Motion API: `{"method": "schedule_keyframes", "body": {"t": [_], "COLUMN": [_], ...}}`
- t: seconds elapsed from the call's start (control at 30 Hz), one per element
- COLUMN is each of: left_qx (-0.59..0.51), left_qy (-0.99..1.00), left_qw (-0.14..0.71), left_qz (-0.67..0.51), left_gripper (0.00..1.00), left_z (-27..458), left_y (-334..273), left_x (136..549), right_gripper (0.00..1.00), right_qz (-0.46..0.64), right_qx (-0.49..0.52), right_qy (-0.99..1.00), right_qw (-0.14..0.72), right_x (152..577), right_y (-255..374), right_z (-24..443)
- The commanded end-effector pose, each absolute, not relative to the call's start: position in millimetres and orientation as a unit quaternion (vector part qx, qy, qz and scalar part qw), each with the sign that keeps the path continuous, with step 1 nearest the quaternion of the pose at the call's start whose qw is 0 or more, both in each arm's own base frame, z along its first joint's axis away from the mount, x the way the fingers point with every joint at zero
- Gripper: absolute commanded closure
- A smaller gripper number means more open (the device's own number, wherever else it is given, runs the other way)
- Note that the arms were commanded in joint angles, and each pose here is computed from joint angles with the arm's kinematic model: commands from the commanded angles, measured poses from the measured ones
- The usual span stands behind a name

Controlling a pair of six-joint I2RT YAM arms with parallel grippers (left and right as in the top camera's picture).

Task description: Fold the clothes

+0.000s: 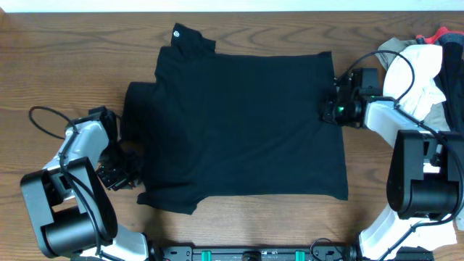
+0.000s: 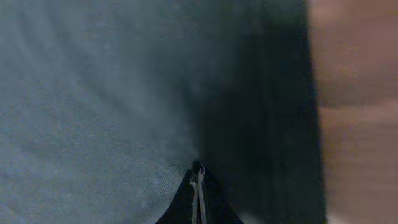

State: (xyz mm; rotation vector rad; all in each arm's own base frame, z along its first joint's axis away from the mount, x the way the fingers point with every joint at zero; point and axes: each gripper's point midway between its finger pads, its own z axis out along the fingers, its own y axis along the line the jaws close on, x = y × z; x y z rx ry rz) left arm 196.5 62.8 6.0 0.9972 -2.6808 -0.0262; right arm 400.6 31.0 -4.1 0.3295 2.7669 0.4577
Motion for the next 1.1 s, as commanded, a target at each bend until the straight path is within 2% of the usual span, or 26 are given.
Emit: {"method": "schedule_keyframes", "body": {"t": [0.0, 0.17, 0.27, 0.4, 0.63, 0.8, 1.07], "left_qx": [0.349, 0.319, 0.309, 0.261, 0.173, 0.165, 0.166], "left_qy": [-0.927, -0.941, -0.947, -0.956, -0.974, -0.978, -0.981], "left_qw": [0.138, 0.091, 0.043, -0.005, -0.034, -0.032, -0.012], "left_qz": [-0.008, 0.059, 0.080, 0.134, 0.141, 0.123, 0.097], "left_gripper": [0.87, 0.86, 0.79, 0.75, 0.70, 0.71, 0.72], "left_z": [8.3, 27.6, 44.3, 57.5, 31.0, 13.6, -5.7], "left_y": [67.0, 53.6, 50.3, 28.6, -2.0, 0.0, 8.4], "left_x": [199.9, 226.6, 242.9, 263.8, 281.9, 289.0, 286.5], "right_gripper": [0.98, 0.87, 0.85, 0.82, 0.78, 0.78, 0.79], "right_qz": [0.084, 0.116, 0.154, 0.197, 0.213, 0.211, 0.198], "right_qx": [0.157, 0.125, 0.108, 0.083, 0.031, -0.004, -0.010], "right_qy": [0.976, 0.973, 0.963, 0.951, 0.955, 0.957, 0.958], "right_qw": [0.123, 0.157, 0.194, 0.223, 0.205, 0.198, 0.210], "right_x": [384.2, 400.1, 410.1, 414.1, 412.0, 414.0, 423.0], "right_y": [-7.4, 2.1, 15.0, 35.6, 76.9, 103.6, 106.6], "right_z": [-23.9, 21.5, 56.1, 85.0, 72.0, 54.5, 45.0]}}
